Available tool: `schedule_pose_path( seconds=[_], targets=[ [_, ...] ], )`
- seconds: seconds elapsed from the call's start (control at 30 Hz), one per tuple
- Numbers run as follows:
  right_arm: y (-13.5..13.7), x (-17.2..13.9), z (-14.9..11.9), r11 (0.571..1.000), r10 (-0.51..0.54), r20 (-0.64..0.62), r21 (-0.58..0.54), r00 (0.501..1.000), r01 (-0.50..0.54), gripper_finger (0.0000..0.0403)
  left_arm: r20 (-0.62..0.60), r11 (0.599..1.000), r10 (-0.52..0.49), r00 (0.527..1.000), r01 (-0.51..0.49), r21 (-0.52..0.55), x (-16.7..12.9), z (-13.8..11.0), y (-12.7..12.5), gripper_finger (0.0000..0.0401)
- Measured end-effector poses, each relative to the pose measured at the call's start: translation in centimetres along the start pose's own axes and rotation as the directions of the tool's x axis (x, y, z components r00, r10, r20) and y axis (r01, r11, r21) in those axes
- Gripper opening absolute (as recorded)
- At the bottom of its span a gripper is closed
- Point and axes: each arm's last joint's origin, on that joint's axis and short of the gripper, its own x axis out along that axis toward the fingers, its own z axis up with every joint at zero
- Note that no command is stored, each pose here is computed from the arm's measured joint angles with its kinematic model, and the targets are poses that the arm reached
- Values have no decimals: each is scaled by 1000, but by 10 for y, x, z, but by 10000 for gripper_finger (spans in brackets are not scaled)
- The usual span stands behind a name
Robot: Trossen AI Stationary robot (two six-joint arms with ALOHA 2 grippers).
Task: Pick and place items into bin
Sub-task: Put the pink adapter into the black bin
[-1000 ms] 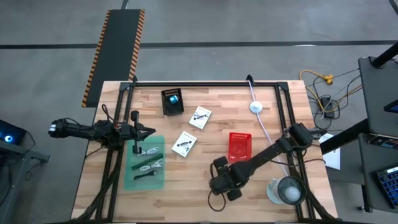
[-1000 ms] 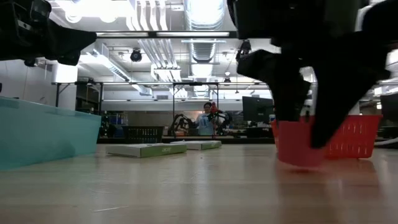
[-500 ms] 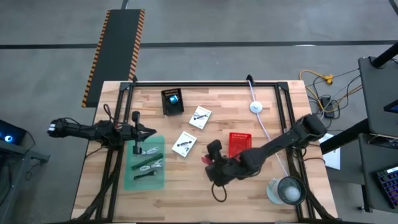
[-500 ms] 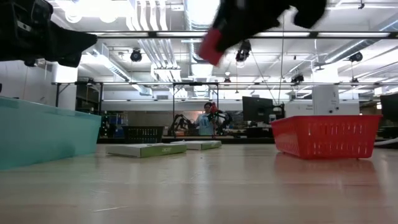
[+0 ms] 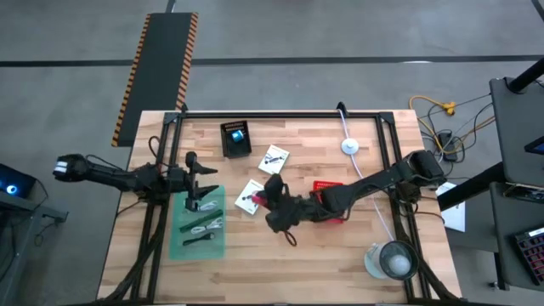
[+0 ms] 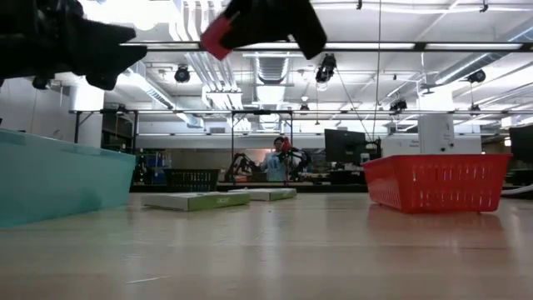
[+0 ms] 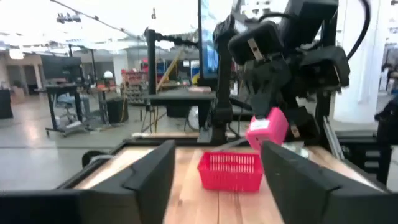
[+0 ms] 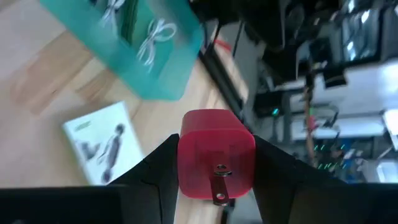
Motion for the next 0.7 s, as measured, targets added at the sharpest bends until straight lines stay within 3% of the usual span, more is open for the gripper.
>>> schedule_pose_path(
  seconds=[0.23, 0.43, 0.57, 0.7],
  targets=[
    [-12, 4, 2, 995, -43, 80, -87, 996, 50, 142, 19, 1000, 2, 1000, -2, -1, 16, 3, -3, 262],
    [-16, 2, 6, 989, -69, 131, -125, 989, 85, 142, 25, 987, -160, 987, 160, 9, 37, 5, -8, 263],
    [-16, 2, 6, 988, -67, 134, -131, 989, 84, 142, 21, 987, -160, 987, 159, 14, 53, 5, -7, 263],
    [-16, 2, 7, 988, -57, 145, -133, 988, 77, 142, 42, 969, -246, 968, 245, 17, 70, 6, -10, 263]
  ],
)
